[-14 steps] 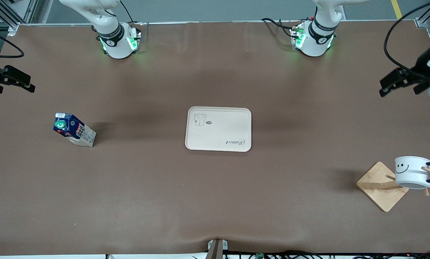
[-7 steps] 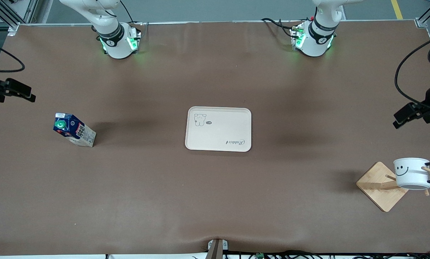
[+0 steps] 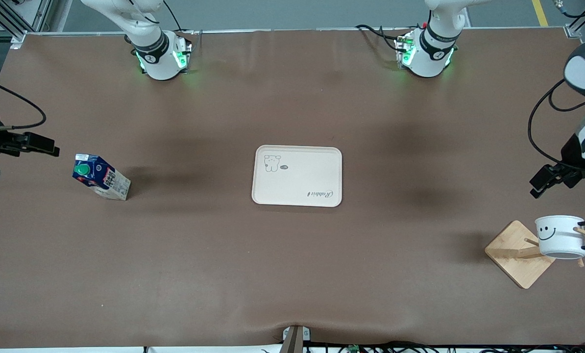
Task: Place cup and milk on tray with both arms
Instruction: 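Reach the right gripper to the milk carton while the left gripper reaches the mug, then grasp the milk carton with the right gripper while the left gripper grasps the mug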
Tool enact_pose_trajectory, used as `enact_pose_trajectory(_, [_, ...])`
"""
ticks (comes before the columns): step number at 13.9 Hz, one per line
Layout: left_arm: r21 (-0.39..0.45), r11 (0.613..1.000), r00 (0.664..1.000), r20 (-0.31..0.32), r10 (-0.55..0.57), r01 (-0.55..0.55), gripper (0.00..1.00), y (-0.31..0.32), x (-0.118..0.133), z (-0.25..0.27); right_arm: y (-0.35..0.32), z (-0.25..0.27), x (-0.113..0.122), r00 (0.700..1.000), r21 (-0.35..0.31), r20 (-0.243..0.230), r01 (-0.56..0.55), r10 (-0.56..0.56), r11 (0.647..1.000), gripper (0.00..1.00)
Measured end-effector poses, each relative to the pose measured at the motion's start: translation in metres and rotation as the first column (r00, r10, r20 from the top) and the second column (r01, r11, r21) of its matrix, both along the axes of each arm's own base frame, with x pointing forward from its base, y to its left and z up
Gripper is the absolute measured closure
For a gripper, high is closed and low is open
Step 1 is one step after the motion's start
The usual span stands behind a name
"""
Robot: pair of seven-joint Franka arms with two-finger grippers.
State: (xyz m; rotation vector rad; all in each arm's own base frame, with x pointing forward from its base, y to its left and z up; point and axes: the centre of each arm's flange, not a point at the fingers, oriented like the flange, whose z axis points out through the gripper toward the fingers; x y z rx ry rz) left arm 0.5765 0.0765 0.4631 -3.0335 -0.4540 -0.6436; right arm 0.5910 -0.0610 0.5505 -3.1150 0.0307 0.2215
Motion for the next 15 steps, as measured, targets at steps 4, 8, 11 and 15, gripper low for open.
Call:
enact_pose_trajectory(4, [0.004,1.0,0.995,0.095,0.013,-0.013,0.0,0.004,-0.012,-0.033,-0.004,-0.046,0.015,0.997,0.008,-0.072,0.004,-0.004,1.0,0.0])
enact_pose_trajectory(8, [0.005,1.0,0.991,0.131,0.013,-0.014,0.0,0.005,-0.01,-0.047,-0.018,-0.096,0.023,0.993,0.014,-0.116,0.021,-0.019,1.0,0.0])
enact_pose_trajectory(11, [0.002,1.0,0.989,0.147,0.015,-0.015,0.0,0.008,0.0,-0.063,-0.037,-0.132,0.019,0.995,0.024,-0.105,0.003,-0.001,1.0,0.0])
enact_pose_trajectory(15, [0.0,1.0,0.986,0.163,0.022,-0.022,0.0,0.016,0.019,-0.064,-0.046,-0.175,0.004,0.991,0.034,-0.132,0.001,0.004,0.999,0.0])
